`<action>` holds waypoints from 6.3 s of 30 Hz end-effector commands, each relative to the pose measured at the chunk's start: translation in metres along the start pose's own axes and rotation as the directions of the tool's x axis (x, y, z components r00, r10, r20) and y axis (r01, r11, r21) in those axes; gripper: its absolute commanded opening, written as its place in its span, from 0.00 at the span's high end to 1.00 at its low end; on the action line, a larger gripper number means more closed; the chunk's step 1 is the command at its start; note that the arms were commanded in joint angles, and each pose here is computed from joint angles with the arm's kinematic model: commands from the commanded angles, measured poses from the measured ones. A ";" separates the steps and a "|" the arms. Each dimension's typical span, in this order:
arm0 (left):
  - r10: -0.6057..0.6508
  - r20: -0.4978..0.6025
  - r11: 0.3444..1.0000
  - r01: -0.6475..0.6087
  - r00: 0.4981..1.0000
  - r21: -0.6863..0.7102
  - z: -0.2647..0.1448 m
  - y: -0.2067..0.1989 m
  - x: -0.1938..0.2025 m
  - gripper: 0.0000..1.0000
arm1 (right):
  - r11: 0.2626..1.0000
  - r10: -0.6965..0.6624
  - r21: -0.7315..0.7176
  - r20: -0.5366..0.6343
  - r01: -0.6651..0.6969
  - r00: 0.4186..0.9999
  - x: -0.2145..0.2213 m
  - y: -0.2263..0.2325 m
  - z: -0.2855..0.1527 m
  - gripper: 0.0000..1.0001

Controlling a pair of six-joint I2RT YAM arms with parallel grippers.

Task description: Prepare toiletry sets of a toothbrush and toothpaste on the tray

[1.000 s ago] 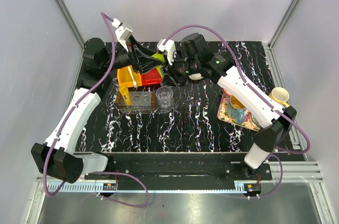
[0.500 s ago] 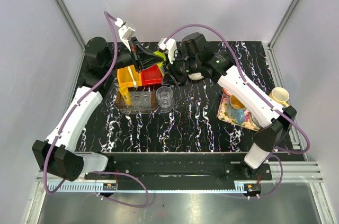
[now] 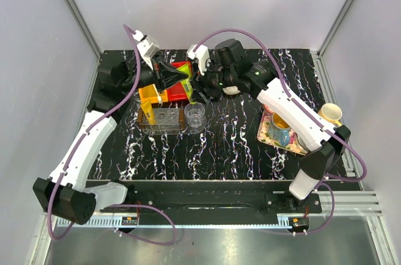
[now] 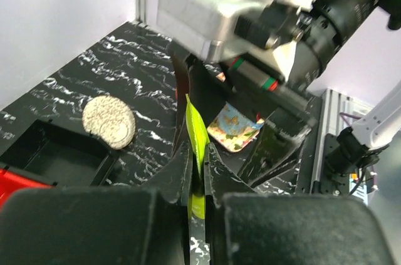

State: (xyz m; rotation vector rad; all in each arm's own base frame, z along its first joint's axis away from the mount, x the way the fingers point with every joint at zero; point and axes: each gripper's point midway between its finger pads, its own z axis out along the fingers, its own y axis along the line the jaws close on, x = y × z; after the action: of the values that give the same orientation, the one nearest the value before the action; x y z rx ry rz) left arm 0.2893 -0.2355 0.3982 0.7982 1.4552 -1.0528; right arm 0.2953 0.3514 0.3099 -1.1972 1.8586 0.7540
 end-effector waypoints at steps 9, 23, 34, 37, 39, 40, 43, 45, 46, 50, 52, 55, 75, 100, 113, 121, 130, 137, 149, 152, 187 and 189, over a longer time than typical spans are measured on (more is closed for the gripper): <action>0.136 0.011 0.964 -0.130 0.991 -0.231 -0.037 0.037 0.016 1.00 | 0.993 -0.041 0.108 -0.008 0.042 0.999 0.003 -0.020 -0.018 0.17; 0.299 -0.058 0.873 -0.298 0.952 -0.386 -0.074 0.064 0.064 1.00 | 0.979 0.013 0.203 -0.029 -0.007 0.999 0.048 -0.062 -0.047 0.16; 0.377 -0.059 0.803 -0.359 0.924 -0.475 -0.092 0.075 0.093 1.00 | 0.971 0.032 0.238 -0.064 -0.016 0.997 0.085 -0.078 -0.069 0.16; 0.393 -0.061 0.786 -0.370 0.917 -0.496 -0.097 0.080 0.101 1.00 | 0.971 0.057 0.234 -0.067 -0.040 0.996 0.091 -0.081 -0.069 0.16; 0.397 -0.059 0.788 -0.372 0.916 -0.491 -0.098 0.081 0.110 1.00 | 0.971 0.070 0.234 -0.063 -0.053 0.996 0.092 -0.083 -0.070 0.16; 0.400 -0.056 0.785 -0.374 0.915 -0.494 -0.099 0.082 0.110 1.00 | 0.971 0.074 0.233 -0.064 -0.057 0.995 0.093 -0.084 -0.070 0.16; 0.391 -0.055 0.789 -0.365 0.919 -0.494 -0.099 0.086 0.116 1.00 | 0.969 0.078 0.238 -0.060 -0.061 0.995 0.092 -0.086 -0.070 0.16; 0.377 -0.050 0.800 -0.352 0.925 -0.486 -0.098 0.086 0.116 1.00 | 0.970 0.084 0.235 -0.061 -0.067 0.995 0.094 -0.087 -0.067 0.16; 0.365 -0.052 0.804 -0.343 0.930 -0.486 -0.098 0.089 0.118 1.00 | 0.971 0.083 0.231 -0.055 -0.068 0.995 0.093 -0.086 -0.066 0.16; 0.362 -0.060 0.809 -0.345 0.930 -0.475 -0.098 0.091 0.120 1.00 | 0.972 0.094 0.220 -0.052 -0.080 0.994 0.097 -0.085 -0.062 0.16; 0.357 -0.074 0.812 -0.348 0.931 -0.469 -0.098 0.093 0.121 1.00 | 0.973 0.093 0.216 -0.044 -0.082 0.995 0.096 -0.085 -0.062 0.16; 0.355 -0.087 0.820 -0.354 0.931 -0.450 -0.097 0.095 0.125 1.00 | 0.975 0.091 0.206 -0.034 -0.082 0.995 0.093 -0.084 -0.061 0.16; 0.325 -0.098 0.849 -0.336 0.940 -0.407 -0.095 0.110 0.129 1.00 | 0.982 0.105 0.159 -0.013 -0.102 0.994 0.090 -0.079 -0.053 0.16; 0.309 -0.106 0.852 -0.324 0.945 -0.410 -0.093 0.121 0.137 1.00 | 0.983 0.107 0.148 -0.006 -0.105 0.994 0.089 -0.075 -0.055 0.16; 0.301 -0.110 0.855 -0.319 0.947 -0.410 -0.092 0.124 0.142 1.00 | 0.982 0.116 0.148 -0.009 -0.113 0.993 0.091 -0.075 -0.054 0.16; 0.295 -0.115 0.855 -0.316 0.949 -0.412 -0.093 0.126 0.145 1.00 | 0.982 0.116 0.150 -0.010 -0.114 0.993 0.092 -0.075 -0.054 0.16; 0.283 -0.119 0.862 -0.307 0.952 -0.404 -0.092 0.126 0.150 1.00 | 0.982 0.119 0.146 -0.012 -0.116 0.993 0.092 -0.075 -0.053 0.16; 0.278 -0.123 0.864 -0.304 0.953 -0.401 -0.092 0.127 0.154 1.00 | 0.982 0.124 0.147 -0.015 -0.120 0.992 0.094 -0.075 -0.052 0.16; 0.262 -0.130 0.872 -0.292 0.956 -0.393 -0.091 0.129 0.162 1.00 | 0.982 0.124 0.143 -0.016 -0.120 0.992 0.096 -0.074 -0.051 0.16; 0.264 -0.131 0.873 -0.294 0.956 -0.388 -0.091 0.129 0.164 1.00 | 0.982 0.122 0.144 -0.014 -0.119 0.992 0.096 -0.074 -0.051 0.16; 0.251 -0.162 0.872 -0.296 0.954 -0.390 -0.094 0.134 0.191 1.00 | 0.982 0.131 0.141 -0.020 -0.127 0.991 0.100 -0.075 -0.047 0.16; 0.247 -0.163 0.873 -0.293 0.955 -0.390 -0.094 0.134 0.193 1.00 | 0.981 0.136 0.141 -0.023 -0.131 0.990 0.101 -0.076 -0.046 0.16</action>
State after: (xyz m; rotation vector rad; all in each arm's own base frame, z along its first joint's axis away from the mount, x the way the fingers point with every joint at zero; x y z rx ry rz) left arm 0.3395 -0.1134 0.1682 0.6921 1.6331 -0.5061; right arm 0.3230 0.2365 0.2373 -1.0199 2.0304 0.6536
